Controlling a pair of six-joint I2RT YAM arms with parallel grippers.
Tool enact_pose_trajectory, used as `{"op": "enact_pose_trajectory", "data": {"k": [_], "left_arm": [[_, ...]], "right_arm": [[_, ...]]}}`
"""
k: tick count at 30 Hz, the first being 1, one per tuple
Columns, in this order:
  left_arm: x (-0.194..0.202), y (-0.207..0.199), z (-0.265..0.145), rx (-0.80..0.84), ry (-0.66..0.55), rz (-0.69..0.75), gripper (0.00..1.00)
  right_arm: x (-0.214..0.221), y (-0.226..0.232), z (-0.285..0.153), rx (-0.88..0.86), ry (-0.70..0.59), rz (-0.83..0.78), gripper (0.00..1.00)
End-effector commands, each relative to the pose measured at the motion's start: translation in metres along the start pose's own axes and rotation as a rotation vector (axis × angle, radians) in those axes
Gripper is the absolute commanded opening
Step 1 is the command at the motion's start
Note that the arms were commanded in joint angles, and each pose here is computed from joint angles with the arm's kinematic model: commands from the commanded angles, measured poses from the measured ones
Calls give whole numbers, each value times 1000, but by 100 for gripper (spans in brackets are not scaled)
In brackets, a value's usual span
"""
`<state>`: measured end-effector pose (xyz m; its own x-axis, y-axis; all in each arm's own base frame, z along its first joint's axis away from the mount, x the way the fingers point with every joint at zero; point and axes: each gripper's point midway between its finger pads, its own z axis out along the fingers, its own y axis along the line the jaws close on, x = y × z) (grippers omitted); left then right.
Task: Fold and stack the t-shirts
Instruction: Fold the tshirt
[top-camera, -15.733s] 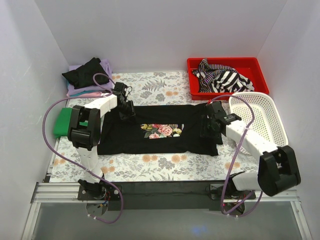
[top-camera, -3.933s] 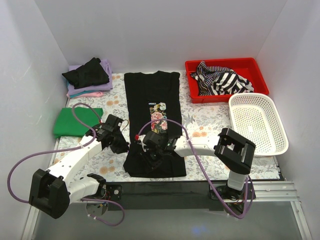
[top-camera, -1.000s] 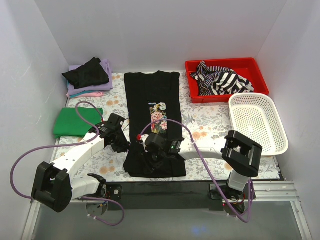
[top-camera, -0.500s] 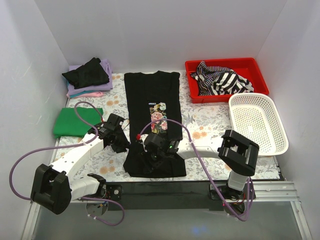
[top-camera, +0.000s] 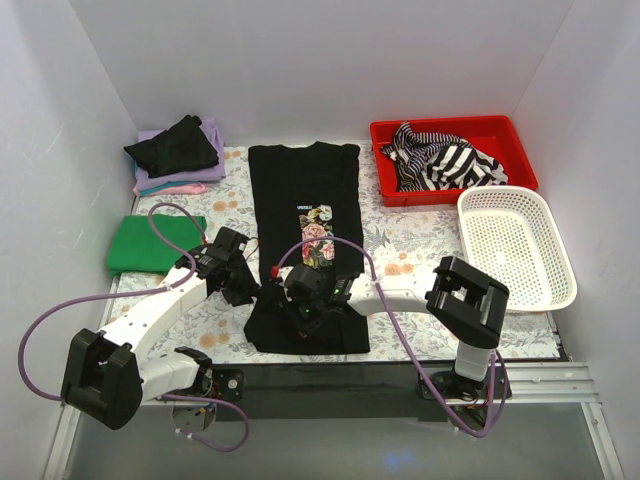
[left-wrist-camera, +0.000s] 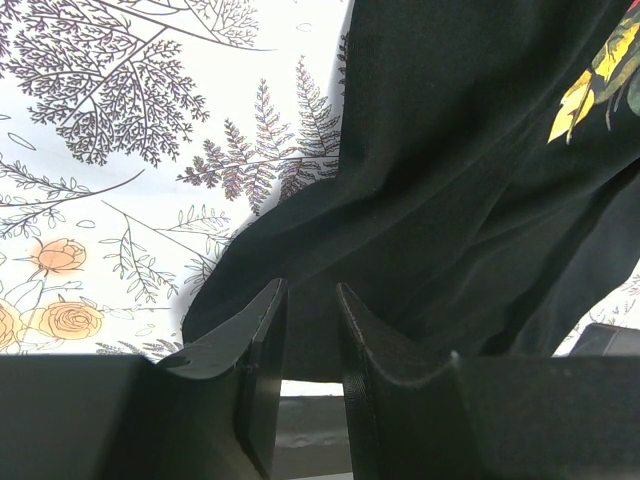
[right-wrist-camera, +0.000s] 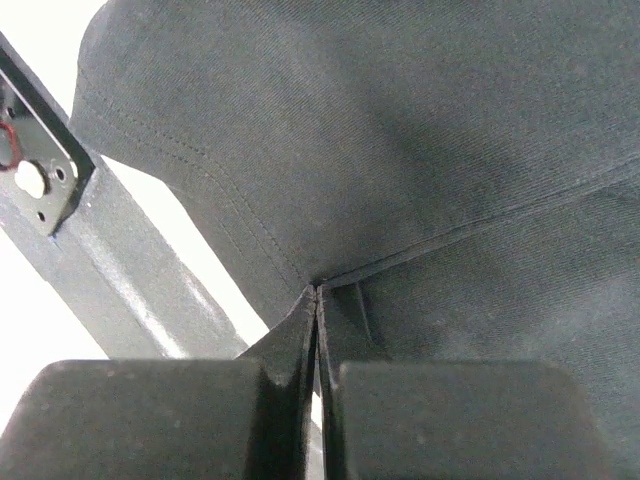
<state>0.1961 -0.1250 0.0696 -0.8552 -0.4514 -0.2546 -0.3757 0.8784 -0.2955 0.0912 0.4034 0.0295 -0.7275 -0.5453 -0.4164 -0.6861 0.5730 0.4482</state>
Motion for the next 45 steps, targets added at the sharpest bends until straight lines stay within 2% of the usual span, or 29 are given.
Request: {"op": "enact_pose_trajectory", "data": {"k": [1, 8, 13, 14, 15, 17, 21, 33, 36, 37, 38, 40, 41, 43, 45], "left_arm": [[-6, -5, -3, 17, -28, 9, 25], [-6, -4, -2, 11, -23, 17, 25], [-7, -6, -3, 18, -27, 15, 25], [-7, -6, -3, 16, -27, 17, 25], [-8, -6, -3, 15, -31, 14, 25], [-9, -6, -3, 14, -32, 14, 25], [-9, -6, -2, 5, -28, 17, 25], [-9, -4, -3, -4, -27, 28, 25], [-10, -4, -3, -2, -31, 28, 25], [-10, -4, -3, -2, -31, 29, 25], [-10, -4, -3, -2, -31, 29, 25], [-9, -4, -3, 0, -26, 35, 25], [-9, -4, -3, -1, -26, 32, 25], [-8, -3, -2, -4, -24, 34, 25], [-8, -3, 0, -6, -22, 35, 25]], "right_arm": [[-17, 15, -17, -44, -61, -27, 1], [-9, 25, -53, -85, -86, -46, 1], [15, 17, -52, -80, -14, -18, 2], [16, 16, -49, -77, -6, -11, 25], [14, 16, -46, -76, -17, -12, 37], [11, 15, -40, -68, -23, -13, 52], [-8, 16, -27, -58, -54, -3, 56], [-25, 29, -6, -104, -59, 13, 56], [-23, 29, 0, -113, -39, 14, 52], [-25, 29, 1, -112, -40, 13, 50], [-24, 30, 2, -112, -37, 12, 40], [-23, 28, 6, -107, -24, 18, 33], [-22, 28, 7, -106, -16, 23, 25], [-22, 26, 8, -101, -11, 28, 19], [-21, 25, 7, -92, -12, 29, 8]]}}
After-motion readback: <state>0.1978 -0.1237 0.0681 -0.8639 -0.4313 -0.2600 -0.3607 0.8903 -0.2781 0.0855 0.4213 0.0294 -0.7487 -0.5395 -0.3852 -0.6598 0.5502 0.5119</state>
